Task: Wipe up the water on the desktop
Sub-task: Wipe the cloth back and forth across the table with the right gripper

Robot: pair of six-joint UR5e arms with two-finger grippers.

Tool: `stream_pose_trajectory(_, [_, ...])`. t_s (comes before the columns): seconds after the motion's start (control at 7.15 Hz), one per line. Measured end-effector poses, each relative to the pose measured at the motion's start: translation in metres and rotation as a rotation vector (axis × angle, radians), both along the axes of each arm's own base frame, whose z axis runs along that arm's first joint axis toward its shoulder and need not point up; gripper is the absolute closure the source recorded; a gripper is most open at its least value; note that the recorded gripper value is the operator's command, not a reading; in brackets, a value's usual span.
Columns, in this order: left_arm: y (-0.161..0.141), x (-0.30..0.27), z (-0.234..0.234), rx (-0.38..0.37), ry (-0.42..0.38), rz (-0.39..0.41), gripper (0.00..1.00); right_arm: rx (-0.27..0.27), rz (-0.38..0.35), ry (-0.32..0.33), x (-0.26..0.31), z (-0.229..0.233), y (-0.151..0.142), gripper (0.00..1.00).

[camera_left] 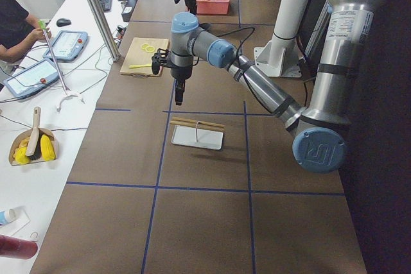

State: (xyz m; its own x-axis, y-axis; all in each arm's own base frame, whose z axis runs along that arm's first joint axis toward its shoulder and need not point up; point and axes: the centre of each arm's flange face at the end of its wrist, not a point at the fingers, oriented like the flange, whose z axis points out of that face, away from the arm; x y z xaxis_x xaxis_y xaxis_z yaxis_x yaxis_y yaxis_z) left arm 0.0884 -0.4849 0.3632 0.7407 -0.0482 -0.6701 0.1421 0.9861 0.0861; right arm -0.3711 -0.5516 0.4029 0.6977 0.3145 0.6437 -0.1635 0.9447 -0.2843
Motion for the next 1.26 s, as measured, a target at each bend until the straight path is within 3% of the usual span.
stream_pose_trajectory(0.28, [0.003, -0.01, 0.017, -0.013, -0.017, 0.008, 0.0, 0.003, 0.003, 0.002, 0.005, 0.002, -0.006, 1.0])
stream_pose_trajectory(0.7, [-0.014, -0.086, 0.12, -0.039, -0.051, 0.106, 0.0, 0.03, -0.051, -0.025, -0.027, -0.02, 0.021, 1.0])
stream_pose_trajectory(0.98, [-0.026, -0.134, 0.199, -0.047, -0.036, 0.185, 0.0, 0.032, -0.083, -0.066, -0.056, -0.052, 0.066, 1.0])
stream_pose_trajectory(1.26, [-0.03, -0.145, 0.218, -0.036, -0.025, 0.201, 0.0, -0.015, -0.131, -0.095, -0.102, -0.078, 0.137, 1.0])
